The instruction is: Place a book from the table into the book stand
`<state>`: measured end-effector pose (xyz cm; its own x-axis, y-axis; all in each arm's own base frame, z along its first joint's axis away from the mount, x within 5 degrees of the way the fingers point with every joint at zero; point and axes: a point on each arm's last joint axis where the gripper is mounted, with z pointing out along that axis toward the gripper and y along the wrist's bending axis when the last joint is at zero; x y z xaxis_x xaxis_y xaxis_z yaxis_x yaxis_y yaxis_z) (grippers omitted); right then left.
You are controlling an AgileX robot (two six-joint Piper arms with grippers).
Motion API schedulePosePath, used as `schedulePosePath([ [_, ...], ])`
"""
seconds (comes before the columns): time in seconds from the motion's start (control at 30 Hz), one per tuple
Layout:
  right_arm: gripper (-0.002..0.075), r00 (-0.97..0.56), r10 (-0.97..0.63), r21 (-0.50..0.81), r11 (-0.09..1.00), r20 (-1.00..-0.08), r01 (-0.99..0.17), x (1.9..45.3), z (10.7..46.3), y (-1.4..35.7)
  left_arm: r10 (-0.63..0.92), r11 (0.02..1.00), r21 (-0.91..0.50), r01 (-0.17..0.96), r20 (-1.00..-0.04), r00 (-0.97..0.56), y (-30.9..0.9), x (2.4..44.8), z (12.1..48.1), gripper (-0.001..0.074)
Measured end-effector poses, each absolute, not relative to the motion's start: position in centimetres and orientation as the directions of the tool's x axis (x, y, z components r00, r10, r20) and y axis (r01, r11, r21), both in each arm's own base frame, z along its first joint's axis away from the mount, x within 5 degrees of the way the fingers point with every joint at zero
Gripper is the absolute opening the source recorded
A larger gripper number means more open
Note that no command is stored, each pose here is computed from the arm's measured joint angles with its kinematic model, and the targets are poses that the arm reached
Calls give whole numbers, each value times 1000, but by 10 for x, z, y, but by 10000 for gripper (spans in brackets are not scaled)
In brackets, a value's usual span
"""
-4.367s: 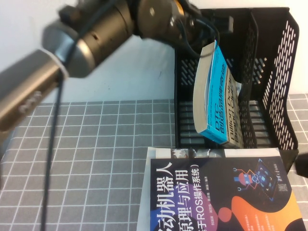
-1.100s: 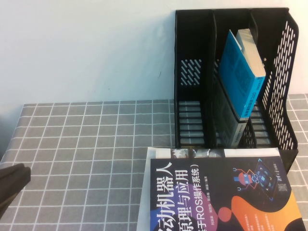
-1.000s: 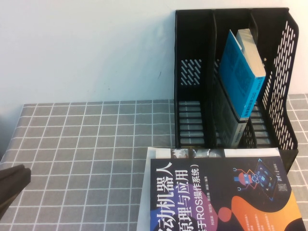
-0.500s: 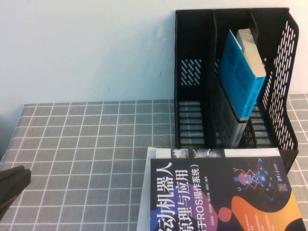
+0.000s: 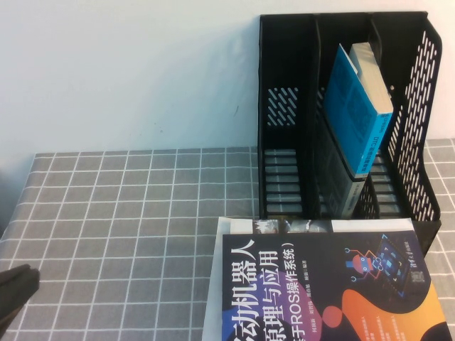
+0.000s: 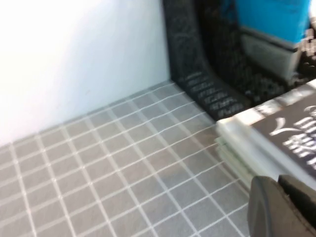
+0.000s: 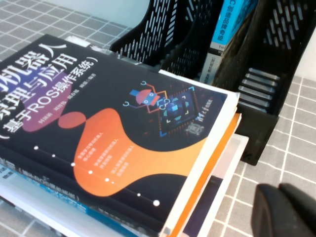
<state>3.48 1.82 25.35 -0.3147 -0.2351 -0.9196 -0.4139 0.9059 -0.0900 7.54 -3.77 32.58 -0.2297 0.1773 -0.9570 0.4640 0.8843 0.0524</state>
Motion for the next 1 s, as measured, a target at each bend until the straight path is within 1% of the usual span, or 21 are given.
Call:
schedulePosePath([
  [0.13, -3, -316, -230, -83, 906, -920, -416, 35, 254, 19, 35, 940, -44, 337, -974, -223, -26, 72, 309, 1],
  [0.2, -3, -317, -228, -81, 905, -921, -417, 35, 254, 19, -31, 960, -76, 271, -986, -166, -19, 68, 301, 1],
  [0.3, -3, -317, -227, -80, 905, -921, -417, 35, 254, 19, -84, 981, -97, 171, -993, -78, -11, 62, 284, 1],
  [0.43, -3, -317, -227, -79, 905, -921, -417, 35, 254, 19, -129, 988, -133, 79, -990, -58, -4, 53, 245, 1],
  [0.5, -3, -317, -227, -79, 905, -921, -417, 35, 254, 19, -143, 988, -146, 45, -987, -73, -3, 52, 223, 1],
  [0.57, -3, -316, -225, -78, 905, -922, -418, 35, 254, 19, -157, 987, -160, 9, -979, -130, -2, 54, 198, 1],
  [0.63, -3, -316, -225, -78, 905, -922, -418, 35, 254, 19, -179, 984, -181, -10, -967, -183, -2, 55, 184, 1],
  [0.73, -3, -315, -223, -76, 905, -923, -418, 35, 254, 19, -188, 982, -189, -18, -949, -253, -2, 54, 177, 1],
  [1.0, -3, -315, -221, -74, 905, -923, -418, 35, 254, 19, -139, 990, -142, -4, -957, -255, -2, 53, 177, 1],
])
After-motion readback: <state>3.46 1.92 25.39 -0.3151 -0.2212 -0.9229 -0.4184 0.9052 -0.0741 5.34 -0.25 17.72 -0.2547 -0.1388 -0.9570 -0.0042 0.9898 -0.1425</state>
